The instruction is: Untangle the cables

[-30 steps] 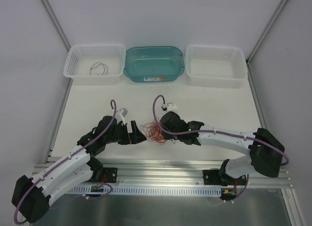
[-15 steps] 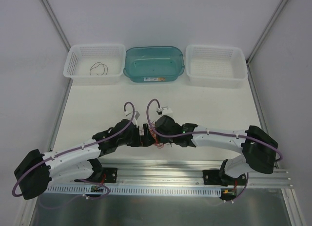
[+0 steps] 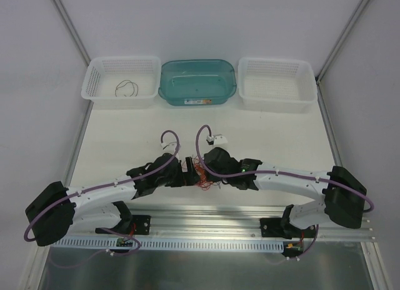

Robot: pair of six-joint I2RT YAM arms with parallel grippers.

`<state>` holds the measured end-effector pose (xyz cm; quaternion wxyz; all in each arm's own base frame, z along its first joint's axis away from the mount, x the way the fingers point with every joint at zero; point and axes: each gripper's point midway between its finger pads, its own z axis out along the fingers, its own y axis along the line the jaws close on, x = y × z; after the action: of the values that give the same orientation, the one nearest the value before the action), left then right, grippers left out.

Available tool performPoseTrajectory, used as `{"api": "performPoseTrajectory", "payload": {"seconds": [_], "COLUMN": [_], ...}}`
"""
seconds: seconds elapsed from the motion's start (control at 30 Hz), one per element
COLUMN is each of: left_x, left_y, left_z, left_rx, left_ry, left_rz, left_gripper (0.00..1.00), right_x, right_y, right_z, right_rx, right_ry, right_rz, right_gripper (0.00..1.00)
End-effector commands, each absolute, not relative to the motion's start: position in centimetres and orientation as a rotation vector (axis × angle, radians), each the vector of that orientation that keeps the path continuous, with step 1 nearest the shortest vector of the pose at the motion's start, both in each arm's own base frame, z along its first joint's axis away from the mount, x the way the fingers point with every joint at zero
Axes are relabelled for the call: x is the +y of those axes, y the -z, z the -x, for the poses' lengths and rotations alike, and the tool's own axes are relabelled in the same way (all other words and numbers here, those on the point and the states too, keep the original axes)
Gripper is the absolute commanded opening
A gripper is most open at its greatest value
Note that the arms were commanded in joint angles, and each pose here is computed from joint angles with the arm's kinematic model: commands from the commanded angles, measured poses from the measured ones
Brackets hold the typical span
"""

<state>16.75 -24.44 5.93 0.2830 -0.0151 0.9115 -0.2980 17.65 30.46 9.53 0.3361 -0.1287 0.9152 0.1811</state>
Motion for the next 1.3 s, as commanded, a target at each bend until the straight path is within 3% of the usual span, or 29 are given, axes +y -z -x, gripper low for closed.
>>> {"api": "performPoseTrajectory", "payload": {"seconds": [0.0, 0.2, 0.43, 0.47, 0.57, 0.6, 0.63, 0.8, 1.27], "left_x": [-26.4, -27.4, -27.3, -27.2, -27.0, -26.8, -26.8, -25.2, -19.3], "left_y": [-7.9, -6.7, -4.9, -4.7, -4.4, -4.2, -4.2, -3.6, -3.2], "left_z": [-18.0, -18.3, -18.2, -18.3, -18.3, -18.3, -18.3, -18.5, -19.0], "left_rx": [2.376, 2.407, 2.447, 2.45, 2.45, 2.451, 2.448, 2.43, 2.379], "left_ry": [0.847, 0.817, 0.776, 0.766, 0.749, 0.743, 0.736, 0.671, 0.483], "left_rz": [0.047, 0.032, 0.046, 0.048, 0.051, 0.051, 0.044, 0.056, 0.119], "left_gripper": [0.93, 0.85, 0.61, 0.45, 0.22, 0.09, 0.04, 0.0, 0.0], "right_x": [30.8, 30.8, 30.6, 30.5, 30.2, 30.0, 29.6, 26.9, 7.9], "right_y": [-9.3, -8.6, -7.8, -7.8, -7.9, -8.0, -8.7, -11.8, -19.7], "right_z": [-18.0, -18.2, -18.4, -18.5, -18.5, -18.5, -18.5, -18.8, -18.9], "right_rx": [2.372, 2.371, 2.371, 2.371, 2.37, 2.368, 2.358, 2.288, 2.039], "right_ry": [-0.478, -0.465, -0.432, -0.43, -0.416, -0.411, -0.408, -0.368, -0.087], "right_rz": [0.312, 0.303, 0.297, 0.294, 0.294, 0.294, 0.286, 0.265, -0.206], "right_gripper": [0.32, 0.26, 0.19, 0.16, 0.06, 0.03, 0.01, 0.01, 0.01]}}
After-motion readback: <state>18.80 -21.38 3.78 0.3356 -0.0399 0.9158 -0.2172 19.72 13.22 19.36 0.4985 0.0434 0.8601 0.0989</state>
